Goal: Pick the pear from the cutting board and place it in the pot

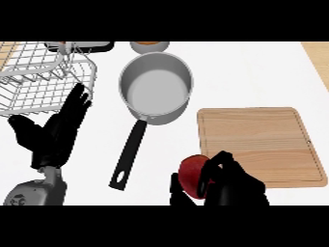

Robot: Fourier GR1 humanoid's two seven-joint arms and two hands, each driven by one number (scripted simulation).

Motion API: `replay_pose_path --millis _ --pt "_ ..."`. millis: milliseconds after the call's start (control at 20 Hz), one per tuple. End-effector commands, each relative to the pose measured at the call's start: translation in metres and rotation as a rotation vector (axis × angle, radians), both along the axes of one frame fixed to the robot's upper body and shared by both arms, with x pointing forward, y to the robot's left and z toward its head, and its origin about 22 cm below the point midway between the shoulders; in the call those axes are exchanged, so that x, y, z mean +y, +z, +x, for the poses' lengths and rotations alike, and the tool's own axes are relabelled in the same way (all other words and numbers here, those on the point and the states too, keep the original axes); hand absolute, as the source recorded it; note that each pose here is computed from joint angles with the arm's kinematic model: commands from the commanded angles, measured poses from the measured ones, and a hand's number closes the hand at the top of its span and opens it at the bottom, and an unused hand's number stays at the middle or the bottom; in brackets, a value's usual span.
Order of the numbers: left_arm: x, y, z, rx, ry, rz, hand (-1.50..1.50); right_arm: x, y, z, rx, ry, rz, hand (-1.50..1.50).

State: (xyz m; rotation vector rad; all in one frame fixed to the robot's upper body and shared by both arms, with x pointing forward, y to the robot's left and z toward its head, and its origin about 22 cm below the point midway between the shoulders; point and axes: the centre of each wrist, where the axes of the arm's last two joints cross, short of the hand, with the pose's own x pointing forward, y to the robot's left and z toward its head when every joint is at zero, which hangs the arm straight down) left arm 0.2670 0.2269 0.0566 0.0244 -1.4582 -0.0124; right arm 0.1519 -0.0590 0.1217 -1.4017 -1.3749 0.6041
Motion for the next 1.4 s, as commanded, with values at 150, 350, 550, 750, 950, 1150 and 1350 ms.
replay_pose_path --millis 150,350,550,750,950,1150,1350 --pt "-0.014 0.002 0.005 -0.007 -0.031 -0.019 0.00 0.019 0.044 -0.009 -0.095 -0.083 0.091 1.50" --pt "-0.017 0.012 0.004 -0.016 -0.038 -0.007 0.00 0.019 0.053 0.009 -0.092 -0.115 0.118 1.50" --pt "-0.004 0.008 0.006 -0.014 -0.046 0.006 0.00 0.015 0.064 0.032 -0.064 -0.159 0.146 1.50" --pt "-0.009 0.015 0.010 -0.029 -0.047 -0.003 0.00 0.017 0.070 0.066 -0.043 -0.212 0.159 1.50" --pt "-0.016 0.009 0.009 -0.022 -0.071 0.005 0.00 0.021 0.085 0.094 0.010 -0.213 0.172 1.50" --pt "-0.015 0.004 0.011 -0.033 -0.084 -0.004 0.00 0.037 0.078 0.125 0.057 -0.213 0.141 1.50" --pt "-0.018 0.005 0.007 -0.037 -0.078 -0.012 0.00 0.025 0.071 0.143 0.164 -0.211 0.283 1.50"
